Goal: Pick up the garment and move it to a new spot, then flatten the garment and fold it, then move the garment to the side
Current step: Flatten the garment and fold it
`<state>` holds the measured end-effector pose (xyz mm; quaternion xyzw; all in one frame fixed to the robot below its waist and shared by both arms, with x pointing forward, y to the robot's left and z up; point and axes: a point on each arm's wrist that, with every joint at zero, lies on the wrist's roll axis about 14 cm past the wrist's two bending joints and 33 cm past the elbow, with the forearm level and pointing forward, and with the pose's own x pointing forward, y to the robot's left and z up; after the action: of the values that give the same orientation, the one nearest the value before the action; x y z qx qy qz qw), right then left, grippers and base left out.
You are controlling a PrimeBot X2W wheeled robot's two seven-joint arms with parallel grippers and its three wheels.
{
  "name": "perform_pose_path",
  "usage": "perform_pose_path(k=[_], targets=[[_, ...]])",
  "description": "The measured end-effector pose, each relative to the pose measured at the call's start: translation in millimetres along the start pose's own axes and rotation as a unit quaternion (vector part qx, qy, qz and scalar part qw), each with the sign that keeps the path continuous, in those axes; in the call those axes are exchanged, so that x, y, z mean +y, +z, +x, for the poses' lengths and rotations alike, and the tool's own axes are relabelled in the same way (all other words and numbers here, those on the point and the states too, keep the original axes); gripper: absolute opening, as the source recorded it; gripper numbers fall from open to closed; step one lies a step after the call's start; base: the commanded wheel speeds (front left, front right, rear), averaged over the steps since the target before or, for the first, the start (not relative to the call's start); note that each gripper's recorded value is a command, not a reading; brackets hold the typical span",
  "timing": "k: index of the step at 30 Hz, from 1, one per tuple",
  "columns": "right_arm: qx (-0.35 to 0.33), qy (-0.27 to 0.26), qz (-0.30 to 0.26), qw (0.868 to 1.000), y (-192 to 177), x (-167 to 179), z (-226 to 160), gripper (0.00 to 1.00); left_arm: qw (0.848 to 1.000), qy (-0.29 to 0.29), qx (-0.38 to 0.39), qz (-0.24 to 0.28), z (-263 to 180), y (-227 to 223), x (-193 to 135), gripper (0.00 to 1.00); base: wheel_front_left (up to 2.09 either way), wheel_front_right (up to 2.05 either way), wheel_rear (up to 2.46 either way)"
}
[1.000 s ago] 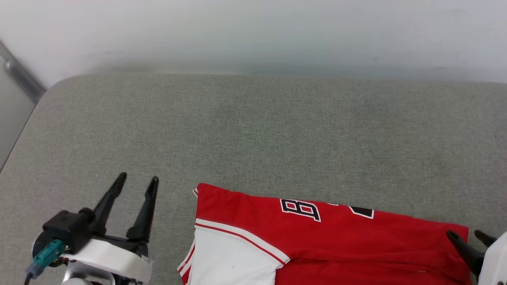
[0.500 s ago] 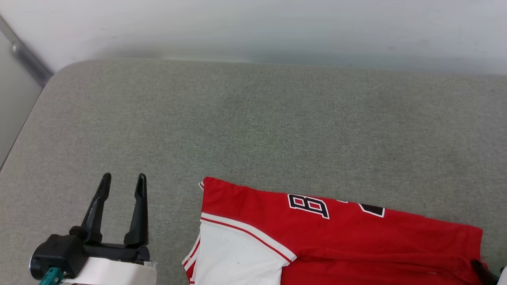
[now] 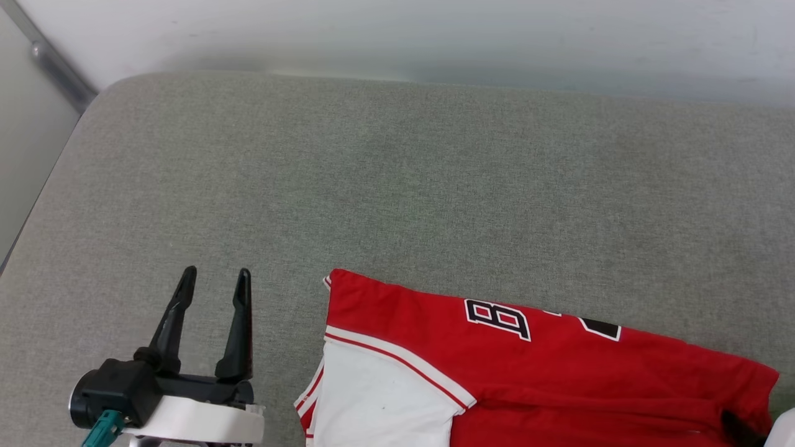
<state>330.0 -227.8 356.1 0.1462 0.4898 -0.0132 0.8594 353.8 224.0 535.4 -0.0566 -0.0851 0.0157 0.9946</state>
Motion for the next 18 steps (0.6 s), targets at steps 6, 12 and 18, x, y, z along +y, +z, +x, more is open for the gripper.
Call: perform_pose_path(k=[6,12,18], targets=[[0.011,0.020,-0.001,1.000,-5,11,6,1.00,1.000,-0.010,-0.001,0.003,1,2,-4,1.00,0.00,0.00,0.00],[0.012,0.037,-0.014,0.999,-9,22,7,1.00,1.000,-0.022,-0.005,0.007,1,4,-9,1.00,0.00,0.00,0.00],[-0.005,0.047,-0.025,0.999,-7,28,7,0.00,0.999,-0.033,-0.013,0.005,2,9,-16,1.00,0.00,0.00,0.00]])
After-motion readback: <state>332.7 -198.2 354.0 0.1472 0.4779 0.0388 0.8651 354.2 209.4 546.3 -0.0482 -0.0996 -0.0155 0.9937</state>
